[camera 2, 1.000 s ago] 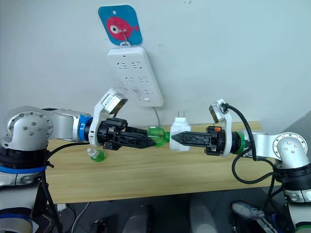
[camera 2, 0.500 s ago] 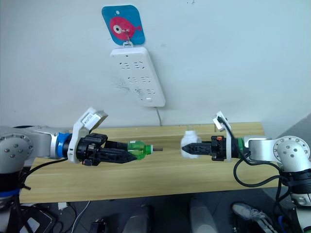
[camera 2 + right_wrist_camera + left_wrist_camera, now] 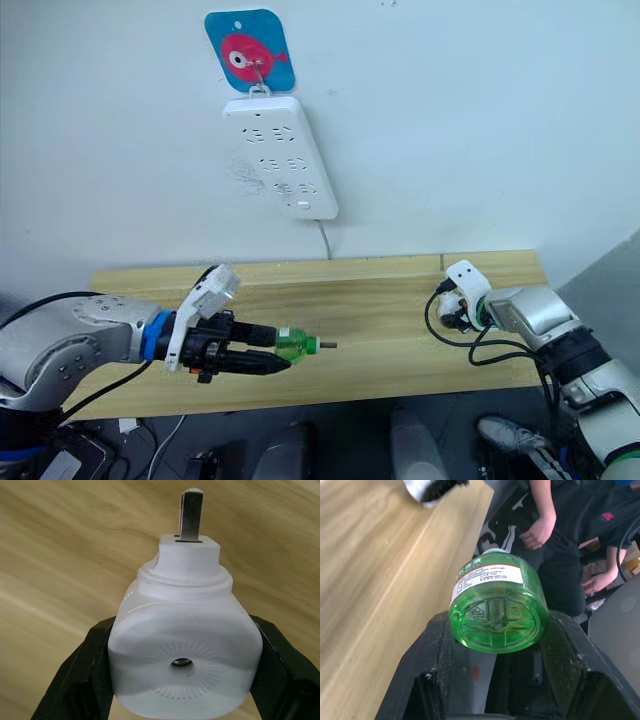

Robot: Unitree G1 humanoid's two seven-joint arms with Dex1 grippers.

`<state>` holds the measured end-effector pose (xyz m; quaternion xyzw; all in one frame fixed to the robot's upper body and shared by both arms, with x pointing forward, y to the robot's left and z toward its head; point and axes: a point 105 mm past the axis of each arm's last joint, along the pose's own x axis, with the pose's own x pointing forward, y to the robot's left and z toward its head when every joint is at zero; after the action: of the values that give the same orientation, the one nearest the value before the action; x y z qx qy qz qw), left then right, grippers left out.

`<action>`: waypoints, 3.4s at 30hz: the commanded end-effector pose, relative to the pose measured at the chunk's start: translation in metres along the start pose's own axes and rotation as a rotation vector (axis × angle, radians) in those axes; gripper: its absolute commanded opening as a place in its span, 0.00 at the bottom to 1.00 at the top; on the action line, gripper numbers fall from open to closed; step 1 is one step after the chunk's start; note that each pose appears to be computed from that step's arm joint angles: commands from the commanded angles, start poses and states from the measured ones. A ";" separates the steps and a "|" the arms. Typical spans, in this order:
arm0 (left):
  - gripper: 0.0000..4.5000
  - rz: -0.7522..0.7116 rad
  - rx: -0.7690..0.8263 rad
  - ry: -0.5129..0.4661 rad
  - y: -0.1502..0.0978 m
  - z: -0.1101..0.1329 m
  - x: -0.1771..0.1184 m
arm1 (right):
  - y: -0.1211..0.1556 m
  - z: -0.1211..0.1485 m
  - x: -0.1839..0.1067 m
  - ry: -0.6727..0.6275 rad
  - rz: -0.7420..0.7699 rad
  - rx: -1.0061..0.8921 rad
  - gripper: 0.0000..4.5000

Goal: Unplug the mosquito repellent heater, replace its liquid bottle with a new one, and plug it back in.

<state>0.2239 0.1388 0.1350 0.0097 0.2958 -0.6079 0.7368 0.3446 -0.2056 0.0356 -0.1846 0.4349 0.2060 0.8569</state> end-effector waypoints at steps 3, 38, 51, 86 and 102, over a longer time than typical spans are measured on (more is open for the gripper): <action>0.48 0.021 0.056 -0.043 -0.002 0.008 0.005 | -0.007 0.007 0.003 -0.009 -0.012 0.008 0.68; 0.48 0.391 0.494 -0.647 0.031 0.084 0.034 | 0.133 0.135 -0.137 -0.989 0.844 0.830 1.00; 0.48 0.414 0.515 -0.693 0.028 0.094 0.040 | 0.153 0.152 -0.140 -0.961 0.949 0.839 1.00; 1.00 0.341 0.352 -0.199 0.033 0.003 0.030 | 0.081 0.100 -0.036 -0.924 -0.048 -0.023 0.19; 1.00 0.391 0.317 -0.244 0.032 0.013 0.034 | 0.043 0.092 0.039 -0.901 -0.161 0.098 0.19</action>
<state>0.2658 0.1171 0.1086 0.1078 0.1194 -0.4818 0.8614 0.4005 -0.1138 0.0364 -0.0739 0.0382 0.1800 0.9802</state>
